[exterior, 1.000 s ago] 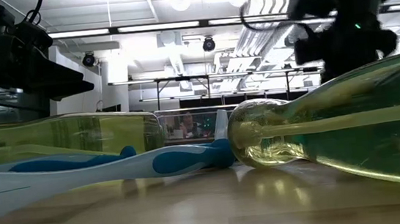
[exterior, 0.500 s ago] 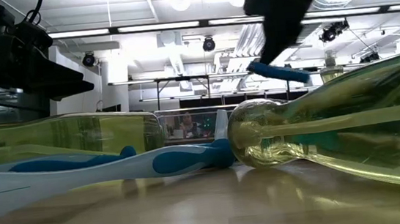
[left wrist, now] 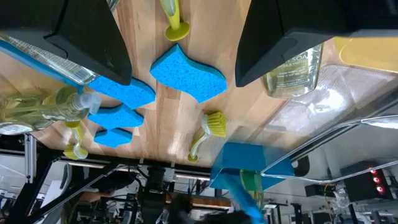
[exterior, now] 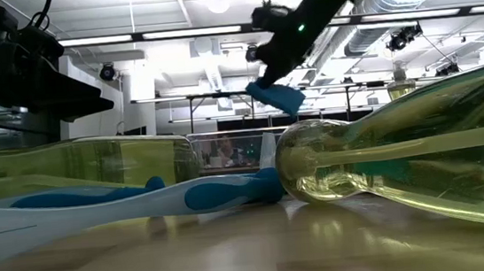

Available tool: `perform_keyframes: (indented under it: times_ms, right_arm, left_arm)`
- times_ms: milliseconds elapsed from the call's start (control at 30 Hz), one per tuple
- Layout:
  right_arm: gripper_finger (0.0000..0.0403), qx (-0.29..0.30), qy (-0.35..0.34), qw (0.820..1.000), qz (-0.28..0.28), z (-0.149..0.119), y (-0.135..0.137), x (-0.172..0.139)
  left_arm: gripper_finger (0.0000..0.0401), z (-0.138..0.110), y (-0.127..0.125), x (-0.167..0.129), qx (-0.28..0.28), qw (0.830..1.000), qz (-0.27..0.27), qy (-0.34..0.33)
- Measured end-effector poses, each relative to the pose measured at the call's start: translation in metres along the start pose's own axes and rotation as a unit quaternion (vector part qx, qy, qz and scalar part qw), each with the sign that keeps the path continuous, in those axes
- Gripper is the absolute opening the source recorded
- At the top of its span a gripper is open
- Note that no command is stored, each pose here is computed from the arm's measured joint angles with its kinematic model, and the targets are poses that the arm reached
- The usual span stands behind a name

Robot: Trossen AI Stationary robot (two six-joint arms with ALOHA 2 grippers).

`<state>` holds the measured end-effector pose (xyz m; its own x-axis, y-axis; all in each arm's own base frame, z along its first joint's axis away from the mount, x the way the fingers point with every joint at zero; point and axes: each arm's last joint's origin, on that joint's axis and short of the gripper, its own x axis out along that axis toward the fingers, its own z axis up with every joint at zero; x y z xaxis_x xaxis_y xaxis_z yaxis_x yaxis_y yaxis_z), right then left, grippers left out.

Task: Pick & Place Kitchen Sink Supplies
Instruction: Put the sponge into the transparent bin

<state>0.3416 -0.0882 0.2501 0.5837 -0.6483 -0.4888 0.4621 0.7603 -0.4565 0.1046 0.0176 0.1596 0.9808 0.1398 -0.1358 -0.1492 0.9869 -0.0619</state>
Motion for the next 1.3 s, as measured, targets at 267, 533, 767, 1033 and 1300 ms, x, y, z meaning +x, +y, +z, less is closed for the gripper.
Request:
perform_keyframes:
  times_ms: [267, 533, 767, 1033, 1300]
  right_arm:
    - [0.0007, -0.075, -0.051, 0.989, -0.116, 0.005, 0.003, 0.038]
    - [0.0004, -0.131, -0.035, 0.983, -0.120, -0.004, 0.000, 0.075]
    - [0.0010, -0.172, 0.029, 0.976, -0.129, -0.003, -0.008, 0.092]
    - [0.0011, -0.190, 0.076, 0.974, -0.102, -0.009, -0.010, 0.099]
    - [0.0012, -0.195, 0.077, 0.974, -0.083, -0.010, -0.009, 0.098]
  left_arm:
    - [0.0280, 0.000, 0.000, 0.000, 0.000, 1.000, 0.000, 0.000]
    - [0.0280, 0.000, 0.000, 0.000, 0.000, 1.000, 0.000, 0.000]
    - [0.0280, 0.000, 0.000, 0.000, 0.000, 1.000, 0.000, 0.000]
    - [0.0280, 0.000, 0.000, 0.000, 0.000, 1.000, 0.000, 0.000]
    - [0.0280, 0.000, 0.000, 0.000, 0.000, 1.000, 0.000, 0.000]
